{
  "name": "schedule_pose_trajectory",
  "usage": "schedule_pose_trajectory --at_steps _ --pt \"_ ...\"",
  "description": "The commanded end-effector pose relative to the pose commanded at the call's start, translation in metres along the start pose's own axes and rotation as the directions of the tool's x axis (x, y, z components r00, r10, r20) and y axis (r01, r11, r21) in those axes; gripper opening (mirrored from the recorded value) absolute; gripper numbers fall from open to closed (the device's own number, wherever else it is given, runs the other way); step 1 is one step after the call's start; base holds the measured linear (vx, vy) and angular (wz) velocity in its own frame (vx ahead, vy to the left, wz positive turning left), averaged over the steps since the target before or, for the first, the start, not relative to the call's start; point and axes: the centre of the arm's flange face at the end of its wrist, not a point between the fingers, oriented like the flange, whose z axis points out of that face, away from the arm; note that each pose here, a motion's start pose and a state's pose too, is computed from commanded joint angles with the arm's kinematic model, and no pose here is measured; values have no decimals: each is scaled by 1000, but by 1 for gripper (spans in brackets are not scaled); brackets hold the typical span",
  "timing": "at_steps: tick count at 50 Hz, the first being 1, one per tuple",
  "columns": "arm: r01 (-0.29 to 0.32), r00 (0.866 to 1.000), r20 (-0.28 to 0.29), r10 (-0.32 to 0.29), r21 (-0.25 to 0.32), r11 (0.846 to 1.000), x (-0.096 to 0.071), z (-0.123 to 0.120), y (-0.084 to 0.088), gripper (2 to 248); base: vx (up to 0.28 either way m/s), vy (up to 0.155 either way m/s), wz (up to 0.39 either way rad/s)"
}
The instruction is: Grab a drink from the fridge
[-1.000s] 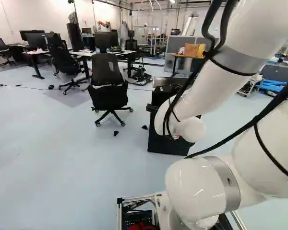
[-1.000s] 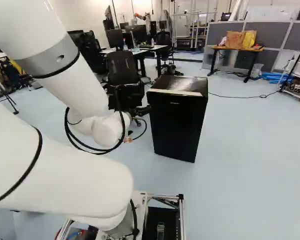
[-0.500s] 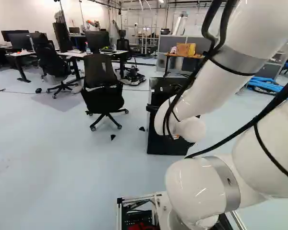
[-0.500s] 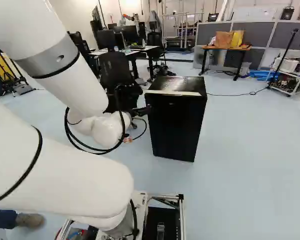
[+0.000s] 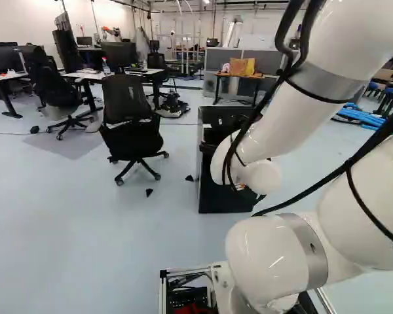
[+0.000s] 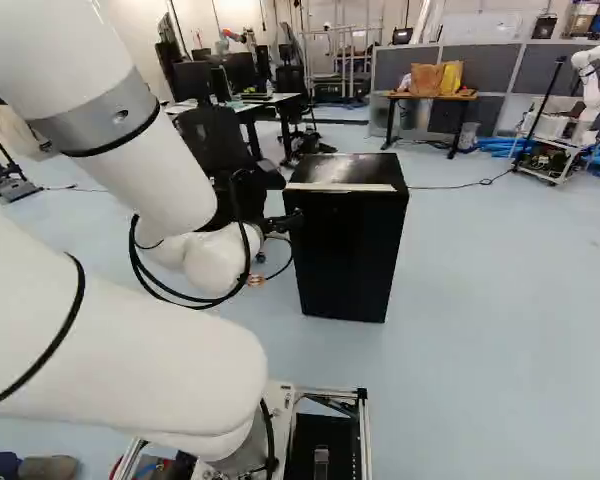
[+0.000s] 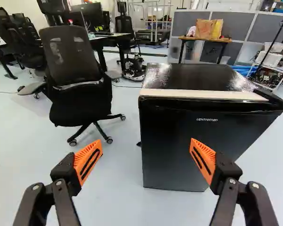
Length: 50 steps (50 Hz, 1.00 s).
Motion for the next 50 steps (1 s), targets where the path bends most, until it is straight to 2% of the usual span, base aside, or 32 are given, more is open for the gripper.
schedule_pose_trajectory --at_steps 22,50 --pt "0 1000 0 0 0 1000 0 0 0 247 54 53 -149" --pt "0 1000 0 0 0 1000 0 0 0 247 23 58 -15"
